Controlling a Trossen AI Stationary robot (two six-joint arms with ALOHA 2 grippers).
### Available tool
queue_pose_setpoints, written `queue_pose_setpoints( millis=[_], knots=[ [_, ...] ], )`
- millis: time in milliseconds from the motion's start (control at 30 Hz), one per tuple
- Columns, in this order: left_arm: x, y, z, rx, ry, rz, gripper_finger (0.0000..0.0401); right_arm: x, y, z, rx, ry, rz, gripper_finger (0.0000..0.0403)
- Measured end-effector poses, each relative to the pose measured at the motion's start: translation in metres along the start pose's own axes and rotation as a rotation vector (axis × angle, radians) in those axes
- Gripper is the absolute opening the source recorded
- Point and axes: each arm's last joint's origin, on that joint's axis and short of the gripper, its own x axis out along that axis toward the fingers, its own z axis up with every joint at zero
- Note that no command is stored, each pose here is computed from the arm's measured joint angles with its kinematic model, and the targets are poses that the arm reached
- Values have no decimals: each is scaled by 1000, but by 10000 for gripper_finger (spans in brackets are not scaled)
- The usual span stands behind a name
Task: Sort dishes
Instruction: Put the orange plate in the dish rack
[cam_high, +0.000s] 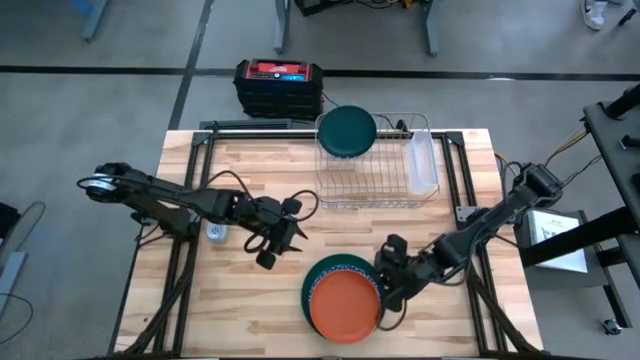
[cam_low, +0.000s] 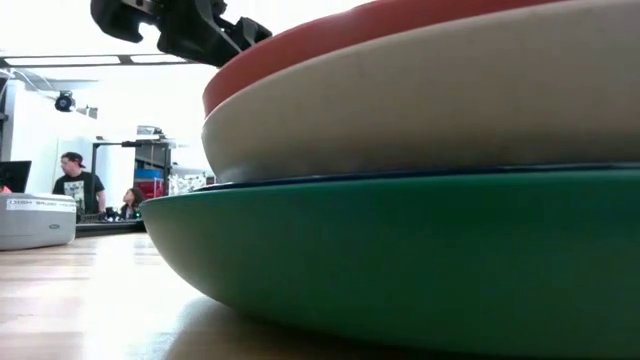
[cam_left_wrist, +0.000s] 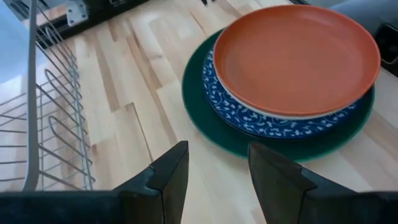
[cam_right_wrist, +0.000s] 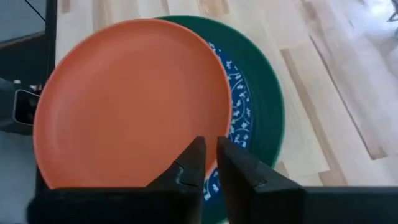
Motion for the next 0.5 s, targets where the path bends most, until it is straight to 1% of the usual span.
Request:
queue_pose_setpoints(
  millis=[200, 300, 400, 500],
  knots=[
    [7, -3, -11, -13, -45, 13, 155, 15, 11, 4, -20, 22, -21, 119],
    [11, -5, -18, -9, -74, 22, 155, 22, 14, 3, -31, 53, -48, 152],
    [12, -6, -22, 5, -76, 27, 155, 32, 15, 2, -17, 90, -93, 175],
    [12, -5, -21, 6, -82, 41, 155, 44, 11, 3, 9, 116, -136, 188]
  ],
)
